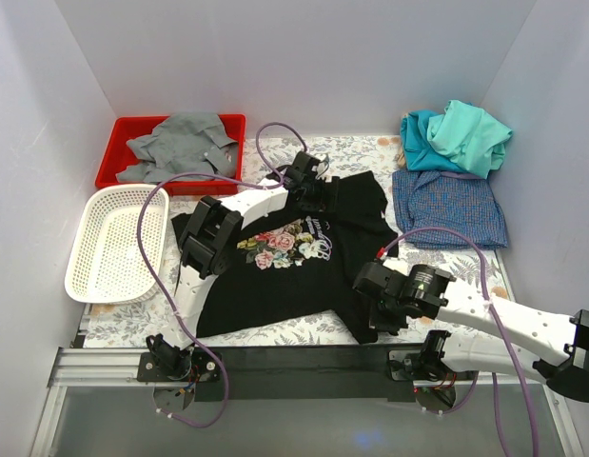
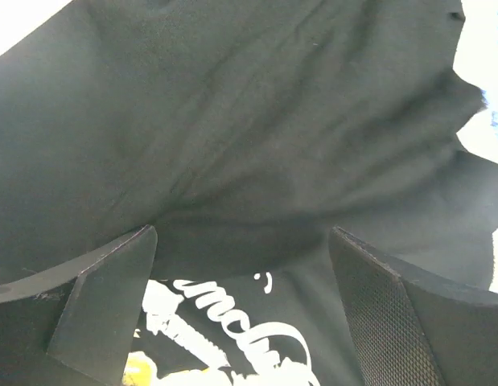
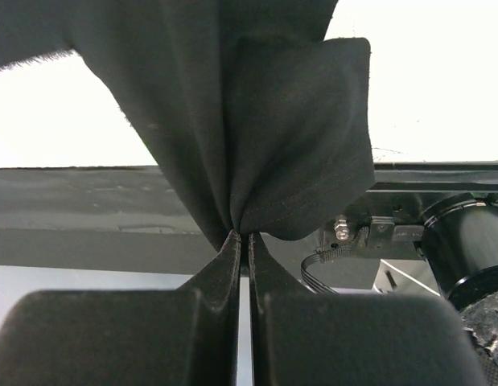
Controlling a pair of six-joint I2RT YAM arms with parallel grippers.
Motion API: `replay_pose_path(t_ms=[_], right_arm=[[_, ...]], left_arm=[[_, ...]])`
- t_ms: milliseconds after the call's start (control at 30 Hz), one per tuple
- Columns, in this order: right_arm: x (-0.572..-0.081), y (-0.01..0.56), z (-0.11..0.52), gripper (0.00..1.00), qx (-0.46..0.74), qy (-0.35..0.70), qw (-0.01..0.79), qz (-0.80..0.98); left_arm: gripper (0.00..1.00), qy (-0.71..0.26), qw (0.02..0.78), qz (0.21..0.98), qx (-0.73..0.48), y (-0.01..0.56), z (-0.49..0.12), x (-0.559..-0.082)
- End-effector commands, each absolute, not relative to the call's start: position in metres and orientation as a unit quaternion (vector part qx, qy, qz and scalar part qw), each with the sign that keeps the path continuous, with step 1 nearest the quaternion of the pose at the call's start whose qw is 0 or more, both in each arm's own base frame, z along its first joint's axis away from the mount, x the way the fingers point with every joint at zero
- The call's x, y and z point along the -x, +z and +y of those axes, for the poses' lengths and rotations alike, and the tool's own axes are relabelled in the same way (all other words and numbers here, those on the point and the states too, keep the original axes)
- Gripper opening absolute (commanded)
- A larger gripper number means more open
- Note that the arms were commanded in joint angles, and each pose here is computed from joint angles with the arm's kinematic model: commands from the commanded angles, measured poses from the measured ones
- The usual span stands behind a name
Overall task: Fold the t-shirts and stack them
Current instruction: Fold the tshirt
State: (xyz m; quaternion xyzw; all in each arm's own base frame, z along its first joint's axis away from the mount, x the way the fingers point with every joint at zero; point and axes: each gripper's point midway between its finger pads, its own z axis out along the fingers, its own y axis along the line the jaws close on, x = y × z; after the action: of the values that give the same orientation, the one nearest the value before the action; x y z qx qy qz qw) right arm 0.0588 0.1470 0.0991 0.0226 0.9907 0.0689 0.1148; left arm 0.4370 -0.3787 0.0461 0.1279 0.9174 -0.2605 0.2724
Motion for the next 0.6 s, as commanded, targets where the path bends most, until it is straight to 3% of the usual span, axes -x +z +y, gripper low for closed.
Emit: replay_pose_path(t_ms=[0, 233, 400, 567], right_arm=[[-0.051, 0.104, 0.151, 0.01, -0.001, 0.069, 0.090, 0.994], [-0.057, 0.120, 0.152, 0.01, -0.003, 0.051, 0.097, 0.994], [-0.100, 0.146, 0.156, 0.01, -0.020, 0.045, 0.207, 0.977], [-0.124, 0.149, 0.162, 0.01, 0.013, -0.001, 0.234, 0.972]], left_arm=[[0.88, -0.128, 0.311, 0.934, -0.126, 0.027, -0.330, -0.466], [0.88, -0.189, 0.292, 0.925, -0.150, 0.043, -0.349, -0.452], [0.88, -0.279, 0.270, 0.907, -0.162, 0.088, -0.370, -0.425], [0.88, -0.328, 0.276, 0.886, -0.175, 0.139, -0.374, -0.404]])
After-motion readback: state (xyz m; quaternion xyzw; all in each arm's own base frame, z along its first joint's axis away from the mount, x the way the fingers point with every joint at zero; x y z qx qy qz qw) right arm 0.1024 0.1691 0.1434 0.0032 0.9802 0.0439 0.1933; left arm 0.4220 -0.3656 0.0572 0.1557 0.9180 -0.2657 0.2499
